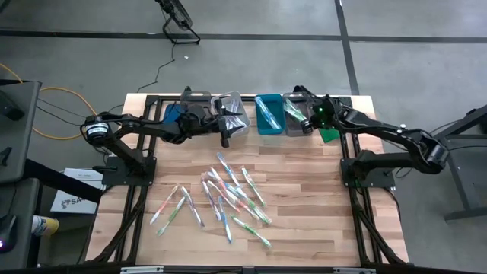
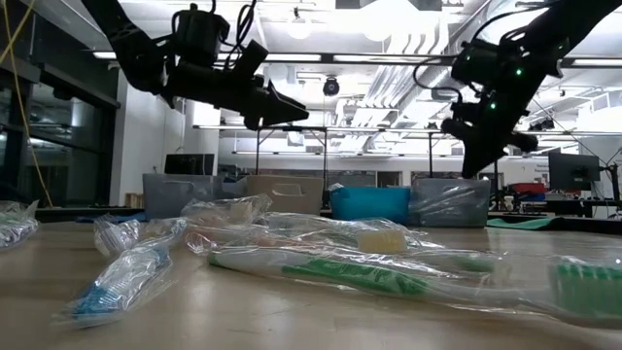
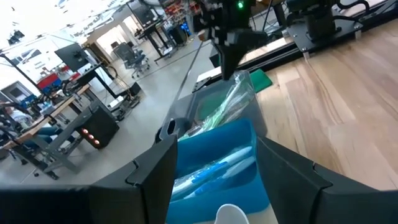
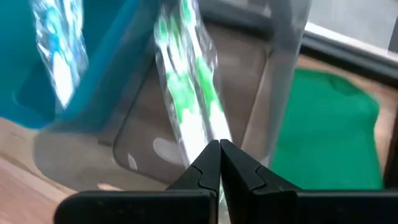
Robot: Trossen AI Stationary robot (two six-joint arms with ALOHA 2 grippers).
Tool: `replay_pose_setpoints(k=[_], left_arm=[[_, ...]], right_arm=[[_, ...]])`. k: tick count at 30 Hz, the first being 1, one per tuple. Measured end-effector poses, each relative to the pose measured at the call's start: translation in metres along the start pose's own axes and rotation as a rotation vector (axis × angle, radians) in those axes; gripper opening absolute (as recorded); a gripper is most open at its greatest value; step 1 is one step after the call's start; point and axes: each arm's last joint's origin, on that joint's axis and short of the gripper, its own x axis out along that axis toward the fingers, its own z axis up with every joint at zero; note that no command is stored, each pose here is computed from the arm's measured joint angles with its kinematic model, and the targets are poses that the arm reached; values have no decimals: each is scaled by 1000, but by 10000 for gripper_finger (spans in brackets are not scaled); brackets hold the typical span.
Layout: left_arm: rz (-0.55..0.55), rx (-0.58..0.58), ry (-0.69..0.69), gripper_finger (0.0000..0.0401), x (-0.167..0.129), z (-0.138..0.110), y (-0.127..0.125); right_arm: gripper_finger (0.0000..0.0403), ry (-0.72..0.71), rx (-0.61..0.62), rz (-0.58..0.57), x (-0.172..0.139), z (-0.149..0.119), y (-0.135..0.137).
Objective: Pick & Place Toothbrushes
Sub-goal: Put the green toothbrush into the right black bin
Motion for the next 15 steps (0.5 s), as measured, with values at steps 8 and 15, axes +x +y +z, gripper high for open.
replay_pose_setpoints(k=[8,15], left_arm=[[-13,15,21,212,0,-1,-1],[-16,15,26,212,-1,-2,-1]], right_arm=[[32,-81,-14,68,-21,3,-2],[128,-68,-43,316,-39,-1,7]])
